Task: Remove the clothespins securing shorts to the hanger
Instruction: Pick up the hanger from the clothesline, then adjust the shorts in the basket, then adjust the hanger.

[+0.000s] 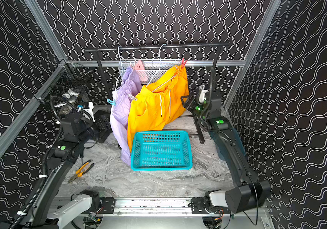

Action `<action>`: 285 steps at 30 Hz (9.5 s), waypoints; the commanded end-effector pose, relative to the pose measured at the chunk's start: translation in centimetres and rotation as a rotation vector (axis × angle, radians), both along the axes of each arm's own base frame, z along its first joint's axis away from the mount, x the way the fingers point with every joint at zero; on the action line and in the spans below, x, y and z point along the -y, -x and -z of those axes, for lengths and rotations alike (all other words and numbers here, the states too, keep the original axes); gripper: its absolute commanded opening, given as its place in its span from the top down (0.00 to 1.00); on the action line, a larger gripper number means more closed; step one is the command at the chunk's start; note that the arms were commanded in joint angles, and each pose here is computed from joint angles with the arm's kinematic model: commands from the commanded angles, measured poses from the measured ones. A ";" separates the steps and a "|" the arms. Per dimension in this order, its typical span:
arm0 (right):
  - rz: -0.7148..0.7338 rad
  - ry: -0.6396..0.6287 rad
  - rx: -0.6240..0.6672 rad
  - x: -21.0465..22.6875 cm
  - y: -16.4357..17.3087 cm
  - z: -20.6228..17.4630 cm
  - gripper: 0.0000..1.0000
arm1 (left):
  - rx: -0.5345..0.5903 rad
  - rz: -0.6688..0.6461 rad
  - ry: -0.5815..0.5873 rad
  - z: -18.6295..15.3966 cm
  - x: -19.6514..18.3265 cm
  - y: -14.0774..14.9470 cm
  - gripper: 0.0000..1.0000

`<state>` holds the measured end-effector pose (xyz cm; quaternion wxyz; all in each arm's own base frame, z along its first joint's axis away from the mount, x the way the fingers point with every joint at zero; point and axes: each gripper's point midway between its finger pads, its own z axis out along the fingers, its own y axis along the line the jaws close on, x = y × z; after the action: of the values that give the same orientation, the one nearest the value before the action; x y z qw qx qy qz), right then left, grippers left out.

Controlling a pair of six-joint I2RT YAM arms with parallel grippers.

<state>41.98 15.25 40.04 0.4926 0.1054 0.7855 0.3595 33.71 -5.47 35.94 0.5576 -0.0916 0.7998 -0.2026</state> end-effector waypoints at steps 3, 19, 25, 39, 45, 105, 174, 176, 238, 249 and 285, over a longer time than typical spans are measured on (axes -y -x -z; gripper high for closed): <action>-0.059 0.087 -0.040 -3.3 -0.3 -1.1 0.39 | -0.012 0.163 0.096 -1.6 2.9 2.5 0.33; -0.183 -0.099 0.151 -10.0 -2.6 -11.4 0.40 | 0.110 0.273 0.153 -8.4 4.2 7.9 0.34; -0.215 -0.142 0.173 -11.8 -3.7 -11.9 0.41 | 0.121 0.290 0.163 -9.1 4.4 8.6 0.33; -0.200 -0.164 0.219 -13.7 -4.6 -13.2 0.58 | 0.103 0.293 0.167 -8.2 4.6 8.5 0.33; -0.189 -0.158 0.253 -13.4 -4.6 -14.2 0.86 | 0.103 0.292 0.162 -8.1 4.6 8.6 0.33; -0.299 -0.444 0.380 -7.2 -1.8 -23.5 1.00 | 0.131 0.251 0.136 -9.2 3.9 8.3 0.33; -0.367 -0.746 0.453 -9.5 15.5 -27.4 1.00 | 0.111 0.257 0.179 -8.0 4.2 7.8 0.33; -0.371 -0.743 0.474 -10.2 16.3 -28.4 1.00 | 0.109 0.257 0.181 -7.9 4.2 7.8 0.33; -0.055 -0.735 -0.009 -10.8 8.9 8.2 1.00 | 0.204 0.469 0.257 -10.9 7.0 11.1 0.42; -0.119 -0.628 -0.012 -11.1 10.4 9.5 1.00 | 0.192 0.595 0.227 -9.6 9.6 11.7 0.41; -0.222 -0.610 -0.006 -11.4 12.5 8.6 1.00 | 0.024 0.546 -0.415 8.2 23.3 6.7 0.38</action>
<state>30.06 26.47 29.89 0.3924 0.1778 0.6697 0.6049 25.92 -27.90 26.15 0.4758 0.2472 0.8288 -0.1600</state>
